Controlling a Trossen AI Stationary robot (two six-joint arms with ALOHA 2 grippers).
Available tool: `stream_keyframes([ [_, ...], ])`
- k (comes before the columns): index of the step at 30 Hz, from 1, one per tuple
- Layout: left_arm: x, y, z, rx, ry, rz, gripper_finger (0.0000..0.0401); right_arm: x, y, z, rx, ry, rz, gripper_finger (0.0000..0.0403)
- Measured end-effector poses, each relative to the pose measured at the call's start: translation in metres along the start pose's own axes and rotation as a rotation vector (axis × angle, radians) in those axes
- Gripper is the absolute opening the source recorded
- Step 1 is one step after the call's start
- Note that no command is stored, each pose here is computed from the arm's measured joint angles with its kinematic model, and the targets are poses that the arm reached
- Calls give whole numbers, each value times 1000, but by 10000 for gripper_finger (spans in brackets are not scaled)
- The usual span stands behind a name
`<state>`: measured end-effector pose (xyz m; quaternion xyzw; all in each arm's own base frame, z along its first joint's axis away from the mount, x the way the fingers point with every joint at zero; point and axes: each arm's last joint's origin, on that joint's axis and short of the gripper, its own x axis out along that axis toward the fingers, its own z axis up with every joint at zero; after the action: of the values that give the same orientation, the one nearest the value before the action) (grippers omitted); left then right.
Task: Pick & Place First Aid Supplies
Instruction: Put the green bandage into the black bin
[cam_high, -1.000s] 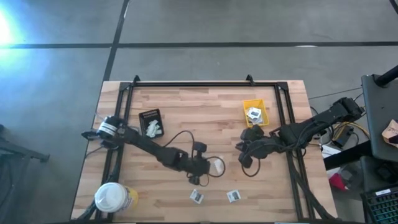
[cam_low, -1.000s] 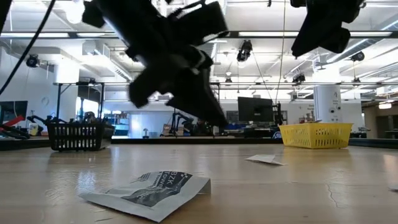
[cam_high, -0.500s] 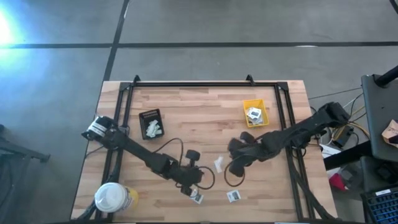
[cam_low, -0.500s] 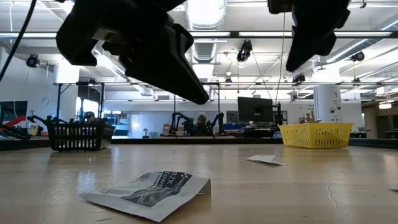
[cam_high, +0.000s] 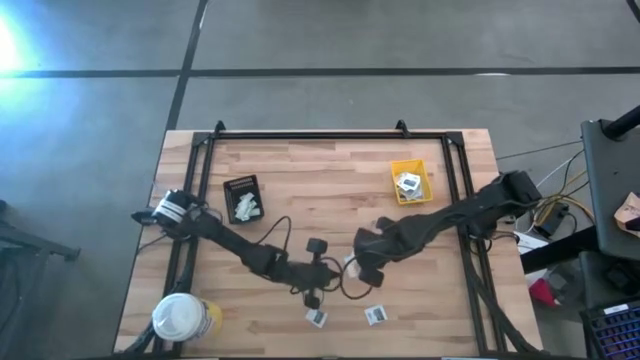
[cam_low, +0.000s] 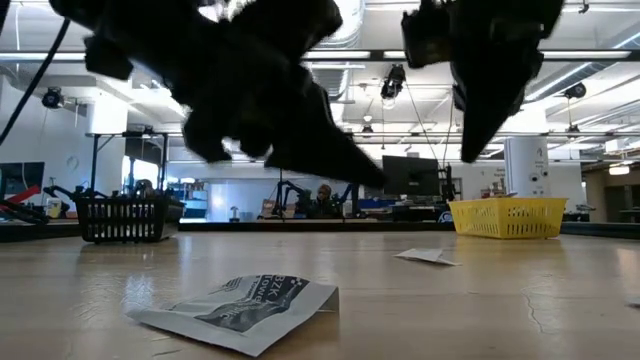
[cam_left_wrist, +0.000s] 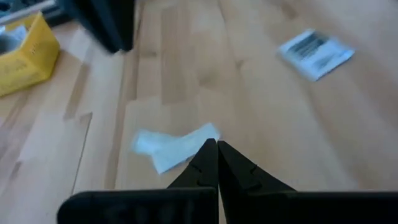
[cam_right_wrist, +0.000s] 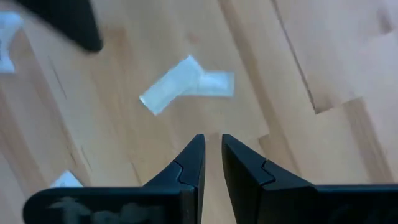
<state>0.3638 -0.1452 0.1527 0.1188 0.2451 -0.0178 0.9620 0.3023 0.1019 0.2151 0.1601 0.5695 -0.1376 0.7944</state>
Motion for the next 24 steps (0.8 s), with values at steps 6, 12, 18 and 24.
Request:
stream_keyframes([
  [6,16,22,-12,-14,49,57,0,12,4,-6,-95,36,34,52],
  [12,22,41,-13,-59,56,23,0,17,14,-12,-235,6,68,52],
  [18,30,42,-9,-72,39,-64,0,36,19,-13,-285,25,51,52],
  [24,44,41,-9,-67,47,-58,0,52,24,-15,-346,46,58,52],
])
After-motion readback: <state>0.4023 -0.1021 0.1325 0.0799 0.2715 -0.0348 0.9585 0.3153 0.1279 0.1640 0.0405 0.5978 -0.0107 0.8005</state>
